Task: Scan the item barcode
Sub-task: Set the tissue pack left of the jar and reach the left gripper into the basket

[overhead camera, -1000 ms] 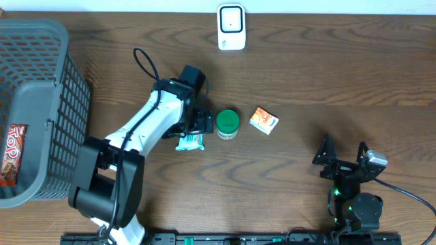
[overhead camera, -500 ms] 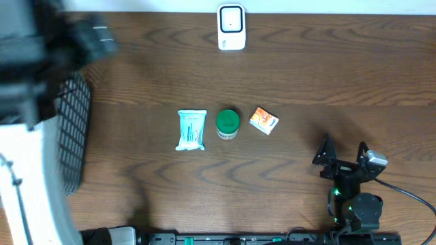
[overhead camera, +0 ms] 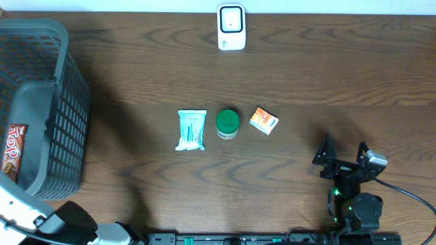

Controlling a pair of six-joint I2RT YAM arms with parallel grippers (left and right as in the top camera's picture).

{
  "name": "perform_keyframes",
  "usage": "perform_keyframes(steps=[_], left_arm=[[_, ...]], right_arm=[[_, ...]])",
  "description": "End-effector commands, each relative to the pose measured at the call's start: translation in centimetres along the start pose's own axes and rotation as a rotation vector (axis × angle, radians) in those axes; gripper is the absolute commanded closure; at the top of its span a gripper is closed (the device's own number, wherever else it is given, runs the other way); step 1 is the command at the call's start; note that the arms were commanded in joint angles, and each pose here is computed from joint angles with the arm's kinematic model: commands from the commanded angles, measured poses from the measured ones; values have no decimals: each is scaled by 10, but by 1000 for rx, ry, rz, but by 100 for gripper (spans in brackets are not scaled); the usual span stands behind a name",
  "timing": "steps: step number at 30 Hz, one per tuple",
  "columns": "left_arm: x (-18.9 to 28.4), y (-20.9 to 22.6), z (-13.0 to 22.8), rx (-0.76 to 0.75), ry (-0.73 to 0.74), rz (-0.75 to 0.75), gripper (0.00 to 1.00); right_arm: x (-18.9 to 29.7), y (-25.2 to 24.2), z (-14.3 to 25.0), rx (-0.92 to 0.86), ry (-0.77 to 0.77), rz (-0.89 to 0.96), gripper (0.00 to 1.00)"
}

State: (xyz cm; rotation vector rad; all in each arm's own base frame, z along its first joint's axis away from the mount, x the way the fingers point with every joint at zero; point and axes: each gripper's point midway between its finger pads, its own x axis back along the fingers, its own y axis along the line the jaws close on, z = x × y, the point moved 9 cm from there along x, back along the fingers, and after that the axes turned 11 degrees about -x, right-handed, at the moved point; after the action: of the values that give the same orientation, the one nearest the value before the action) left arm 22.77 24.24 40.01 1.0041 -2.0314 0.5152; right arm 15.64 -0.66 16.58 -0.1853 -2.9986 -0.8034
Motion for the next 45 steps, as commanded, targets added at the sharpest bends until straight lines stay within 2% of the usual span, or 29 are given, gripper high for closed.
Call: perform_keyframes(steps=[1,6,11,15,20,33,42,45], left_arm=[[-15,15,2,-16,17,-36,2],[-58,15,14,-203,55,-36,2],[-104,15,39,-471,128,-17,2],[-138,15,51,-525,153,-7,2],[-182,13,67,-685,256,43,2],[-266,14,111,-734,490,116,2],[-281,14,113,-735,484,108,2],[-281,19,112,-750,498,46,2]], right_arm=[[0,0,0,-6,-4,5,1],[0,0,0,-6,-4,5,1],[0,0,0,-6,-4,5,1],[0,0,0,-6,-4,5,1],[0,0,0,-6,-4,5,1],[0,0,0,-6,-4,5,1],[0,0,0,-6,-4,5,1],[0,0,0,-6,-4,5,1]])
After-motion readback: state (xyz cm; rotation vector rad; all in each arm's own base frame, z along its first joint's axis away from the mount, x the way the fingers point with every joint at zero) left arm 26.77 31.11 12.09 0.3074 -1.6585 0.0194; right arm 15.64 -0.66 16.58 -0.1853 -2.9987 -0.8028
